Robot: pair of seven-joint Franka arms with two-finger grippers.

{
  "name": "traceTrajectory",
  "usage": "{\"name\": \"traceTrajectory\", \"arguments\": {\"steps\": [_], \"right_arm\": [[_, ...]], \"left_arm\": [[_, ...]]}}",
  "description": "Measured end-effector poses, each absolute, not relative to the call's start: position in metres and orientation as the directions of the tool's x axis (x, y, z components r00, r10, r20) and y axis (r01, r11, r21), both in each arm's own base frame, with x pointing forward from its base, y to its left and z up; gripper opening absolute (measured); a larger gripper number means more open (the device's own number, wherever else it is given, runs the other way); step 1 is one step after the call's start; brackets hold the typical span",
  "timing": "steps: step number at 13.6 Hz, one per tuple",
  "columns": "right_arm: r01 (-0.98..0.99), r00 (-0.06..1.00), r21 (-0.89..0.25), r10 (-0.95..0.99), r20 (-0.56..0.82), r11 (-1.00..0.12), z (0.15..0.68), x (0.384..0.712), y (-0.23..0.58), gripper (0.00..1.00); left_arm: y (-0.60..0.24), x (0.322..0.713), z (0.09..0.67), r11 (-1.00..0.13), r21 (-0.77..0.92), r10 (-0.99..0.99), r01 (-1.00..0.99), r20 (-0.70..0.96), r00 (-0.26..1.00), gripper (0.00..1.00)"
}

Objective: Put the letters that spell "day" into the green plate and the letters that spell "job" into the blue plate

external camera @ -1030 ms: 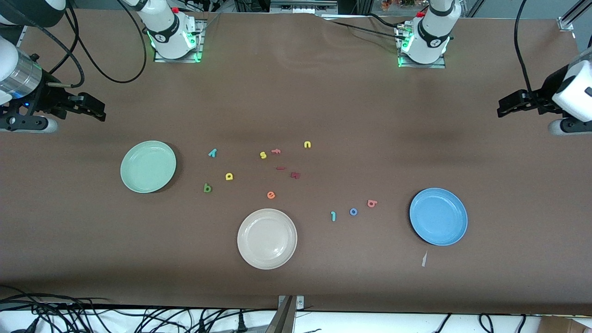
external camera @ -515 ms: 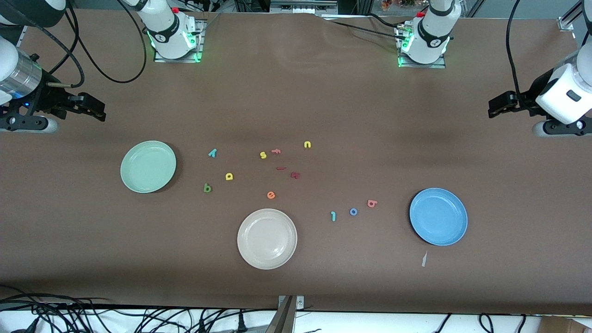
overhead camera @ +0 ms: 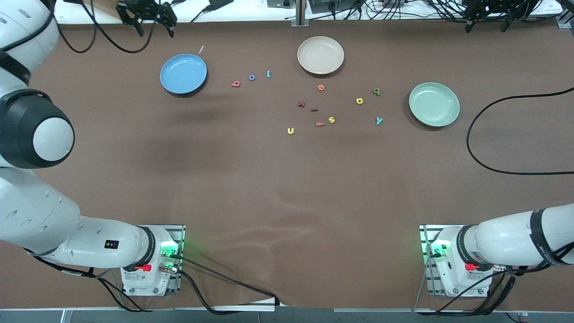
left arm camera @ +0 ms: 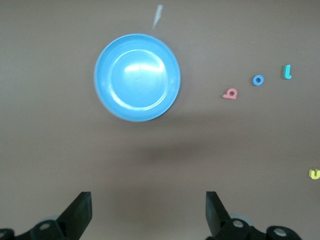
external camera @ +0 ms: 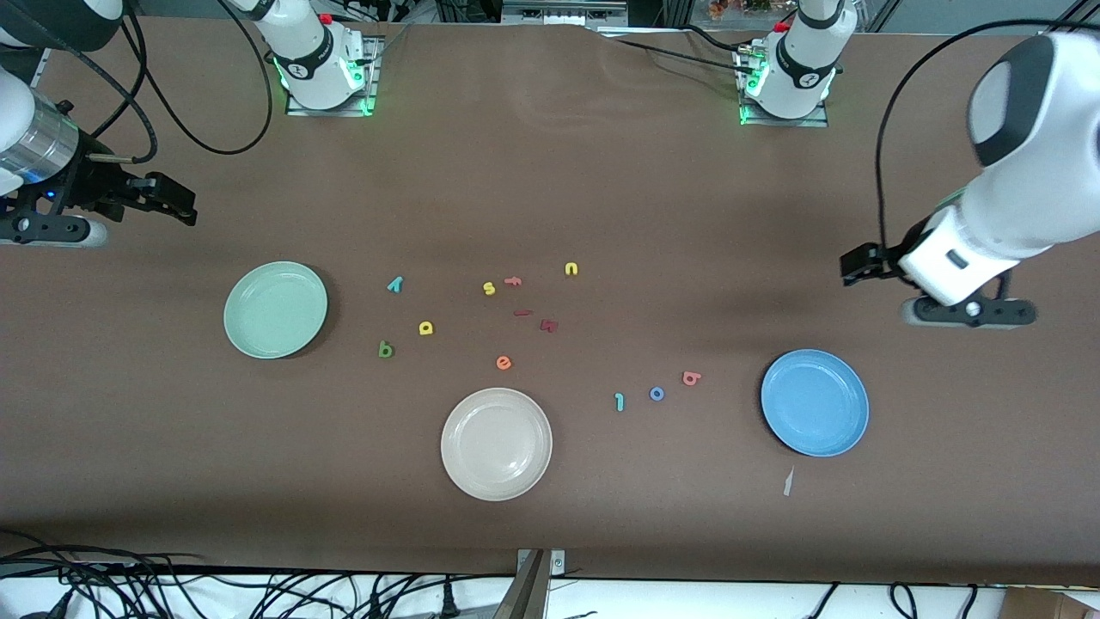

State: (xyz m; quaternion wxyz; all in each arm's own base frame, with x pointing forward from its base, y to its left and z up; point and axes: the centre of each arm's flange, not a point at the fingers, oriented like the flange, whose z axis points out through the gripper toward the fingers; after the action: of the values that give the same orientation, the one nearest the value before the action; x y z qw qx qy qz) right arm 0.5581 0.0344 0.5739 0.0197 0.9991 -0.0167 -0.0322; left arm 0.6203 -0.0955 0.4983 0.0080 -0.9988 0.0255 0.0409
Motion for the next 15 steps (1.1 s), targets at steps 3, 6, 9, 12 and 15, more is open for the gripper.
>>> {"name": "traceTrajectory", "arguments": {"steps": [3, 6, 9, 12, 15], "right_arm": [[-0.032, 0.997, 0.040, -0.035, -0.064, -0.999, 0.574, 0.558, 0.034, 1.00], [-0.032, 0.997, 0.041, -0.035, -0.065, -0.999, 0.574, 0.558, 0.034, 1.00], [-0.032, 0.997, 0.041, -0.035, -0.065, -0.999, 0.573, 0.558, 0.034, 1.00], [-0.033, 0.997, 0.041, -0.035, -0.065, -0.999, 0.573, 0.558, 0.034, 1.00], [-0.033, 0.997, 0.041, -0.035, -0.065, -0.999, 0.573, 0.558, 0.034, 1.00]], "left_arm": [[-0.121, 0.631, 0.459, -0.996, -0.008, -0.087, -0.088, -0.057, 0.995, 1.00], [-0.145, 0.641, 0.424, -0.995, 0.033, -0.100, -0.099, -0.045, 0.994, 1.00], [-0.175, 0.650, 0.381, -0.991, 0.054, -0.122, -0.121, -0.022, 0.992, 1.00], [-0.197, 0.654, 0.349, -0.991, 0.057, -0.122, -0.122, -0.007, 0.992, 1.00], [-0.191, 0.659, 0.346, -0.993, 0.050, -0.106, -0.106, 0.005, 0.994, 1.00]]}}
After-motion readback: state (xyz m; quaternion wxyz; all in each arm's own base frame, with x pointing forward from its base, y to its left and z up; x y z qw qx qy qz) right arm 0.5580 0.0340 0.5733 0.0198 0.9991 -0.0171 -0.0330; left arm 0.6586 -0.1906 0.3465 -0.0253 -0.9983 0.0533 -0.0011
